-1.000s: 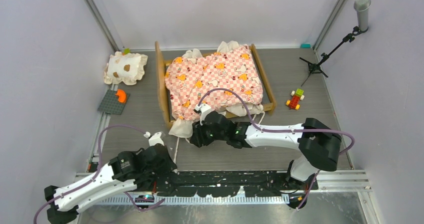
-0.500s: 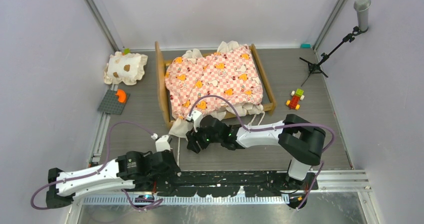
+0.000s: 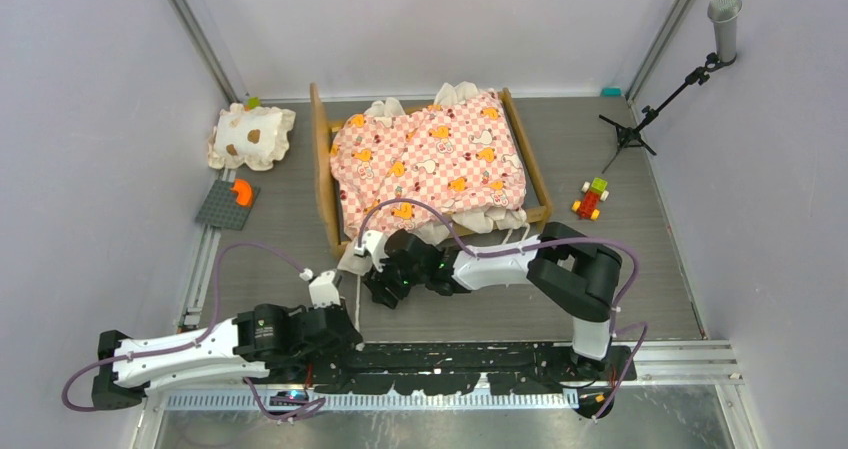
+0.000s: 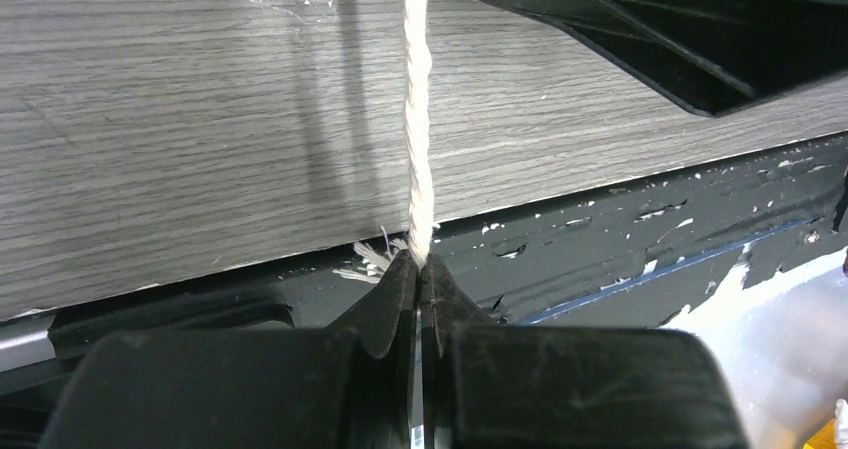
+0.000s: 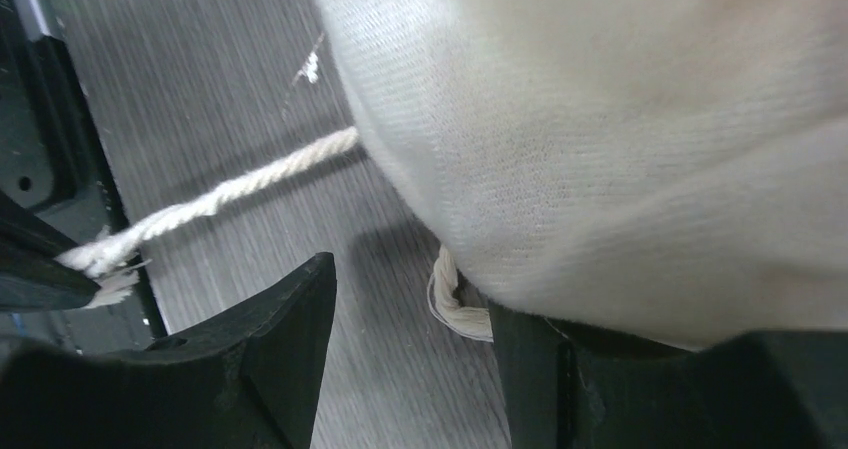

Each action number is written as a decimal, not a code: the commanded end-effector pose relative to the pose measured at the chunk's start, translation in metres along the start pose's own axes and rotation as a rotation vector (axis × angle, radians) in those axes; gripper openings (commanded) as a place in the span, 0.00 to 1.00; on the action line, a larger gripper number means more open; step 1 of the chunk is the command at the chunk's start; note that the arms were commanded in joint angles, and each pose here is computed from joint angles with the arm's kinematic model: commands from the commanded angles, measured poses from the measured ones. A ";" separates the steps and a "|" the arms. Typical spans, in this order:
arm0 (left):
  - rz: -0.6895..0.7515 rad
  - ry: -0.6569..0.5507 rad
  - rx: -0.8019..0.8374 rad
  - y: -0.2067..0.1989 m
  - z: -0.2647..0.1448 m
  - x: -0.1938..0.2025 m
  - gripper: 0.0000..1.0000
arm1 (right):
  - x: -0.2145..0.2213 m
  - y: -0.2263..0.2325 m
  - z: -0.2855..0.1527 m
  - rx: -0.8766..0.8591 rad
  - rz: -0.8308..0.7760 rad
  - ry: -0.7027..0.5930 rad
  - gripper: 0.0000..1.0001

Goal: Set up the pet bed
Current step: Cross the ropes on the bed frame.

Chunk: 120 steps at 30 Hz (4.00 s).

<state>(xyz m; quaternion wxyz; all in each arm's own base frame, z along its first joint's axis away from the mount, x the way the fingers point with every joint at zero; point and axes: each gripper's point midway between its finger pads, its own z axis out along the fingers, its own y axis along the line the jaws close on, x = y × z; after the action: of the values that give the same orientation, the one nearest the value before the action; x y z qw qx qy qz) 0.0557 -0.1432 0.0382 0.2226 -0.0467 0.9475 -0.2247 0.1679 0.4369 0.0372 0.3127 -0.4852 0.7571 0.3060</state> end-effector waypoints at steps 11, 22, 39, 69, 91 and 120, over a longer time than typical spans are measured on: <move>-0.032 -0.040 0.022 -0.002 0.002 -0.006 0.00 | 0.029 -0.004 0.001 0.011 0.026 0.078 0.42; -0.036 -0.054 0.033 -0.001 0.001 -0.008 0.00 | 0.052 0.018 -0.013 0.044 0.209 0.114 0.06; 0.000 -0.038 0.037 -0.004 0.000 -0.006 0.00 | 0.012 0.066 -0.039 -0.025 0.494 0.015 0.01; 0.004 -0.053 0.061 -0.011 0.002 -0.009 0.00 | 0.020 0.004 -0.088 0.443 0.620 0.061 0.53; -0.284 -0.303 0.126 -0.067 -0.013 -0.073 0.00 | 0.030 0.004 -0.102 0.424 0.748 -0.047 0.52; -0.343 -0.389 0.156 -0.100 0.016 -0.089 0.46 | 0.043 -0.005 -0.118 0.479 0.781 -0.068 0.51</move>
<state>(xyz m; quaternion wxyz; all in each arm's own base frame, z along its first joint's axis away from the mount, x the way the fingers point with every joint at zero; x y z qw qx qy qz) 0.1300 -0.2124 0.0876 0.3392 -0.2351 0.8617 -0.2953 0.1294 0.3212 0.0613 0.2759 -0.0898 0.9307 0.2226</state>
